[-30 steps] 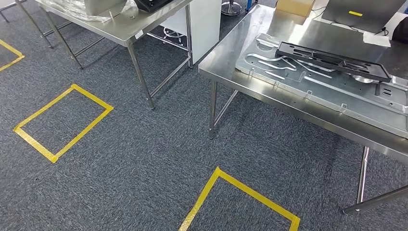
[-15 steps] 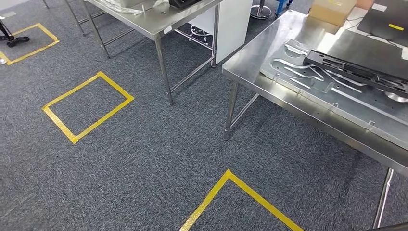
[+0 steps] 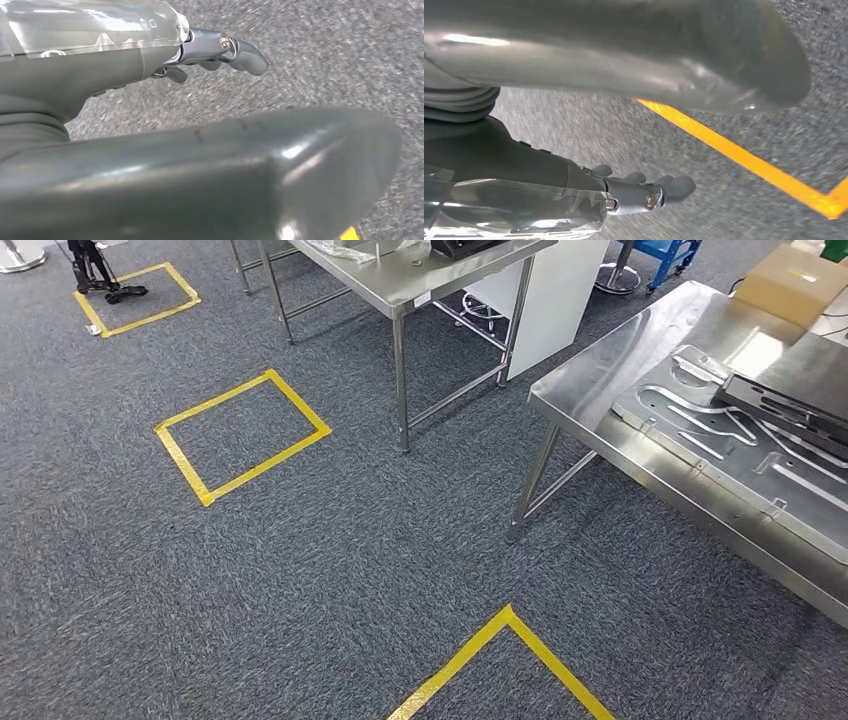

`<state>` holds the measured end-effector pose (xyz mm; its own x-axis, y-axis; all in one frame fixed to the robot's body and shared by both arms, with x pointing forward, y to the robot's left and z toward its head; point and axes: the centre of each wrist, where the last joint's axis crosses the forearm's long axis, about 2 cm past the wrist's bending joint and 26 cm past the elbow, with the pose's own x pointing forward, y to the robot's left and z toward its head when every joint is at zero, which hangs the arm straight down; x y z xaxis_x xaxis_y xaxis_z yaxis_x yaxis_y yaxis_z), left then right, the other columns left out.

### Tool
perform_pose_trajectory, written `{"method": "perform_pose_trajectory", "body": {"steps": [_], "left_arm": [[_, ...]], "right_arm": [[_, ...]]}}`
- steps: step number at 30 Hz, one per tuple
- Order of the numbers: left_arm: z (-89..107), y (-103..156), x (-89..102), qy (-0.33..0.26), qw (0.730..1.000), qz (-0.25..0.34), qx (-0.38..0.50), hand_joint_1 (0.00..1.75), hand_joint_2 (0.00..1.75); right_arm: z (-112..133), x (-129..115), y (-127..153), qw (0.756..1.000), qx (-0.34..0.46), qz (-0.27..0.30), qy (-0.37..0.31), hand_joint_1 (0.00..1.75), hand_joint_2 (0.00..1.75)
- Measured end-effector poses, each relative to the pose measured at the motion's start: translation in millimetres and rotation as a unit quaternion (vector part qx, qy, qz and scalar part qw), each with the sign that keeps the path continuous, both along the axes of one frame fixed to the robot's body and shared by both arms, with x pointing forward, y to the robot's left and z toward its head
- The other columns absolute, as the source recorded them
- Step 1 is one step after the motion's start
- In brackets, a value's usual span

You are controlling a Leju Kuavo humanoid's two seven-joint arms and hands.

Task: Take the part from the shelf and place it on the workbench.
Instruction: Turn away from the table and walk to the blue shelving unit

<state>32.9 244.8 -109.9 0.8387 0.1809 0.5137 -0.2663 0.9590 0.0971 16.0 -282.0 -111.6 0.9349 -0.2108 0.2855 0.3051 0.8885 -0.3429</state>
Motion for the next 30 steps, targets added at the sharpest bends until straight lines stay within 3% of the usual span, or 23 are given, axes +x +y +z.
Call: {"method": "perform_pose_trajectory", "body": {"steps": [30], "left_arm": [[0.4, -5.8, -1.7, 0.004, 1.0, -0.008, -0.006, 0.0, 0.0]], "right_arm": [[-0.6, -3.9, -1.5, 0.999, 0.012, 0.021, 0.021, 0.0, 0.0]]}}
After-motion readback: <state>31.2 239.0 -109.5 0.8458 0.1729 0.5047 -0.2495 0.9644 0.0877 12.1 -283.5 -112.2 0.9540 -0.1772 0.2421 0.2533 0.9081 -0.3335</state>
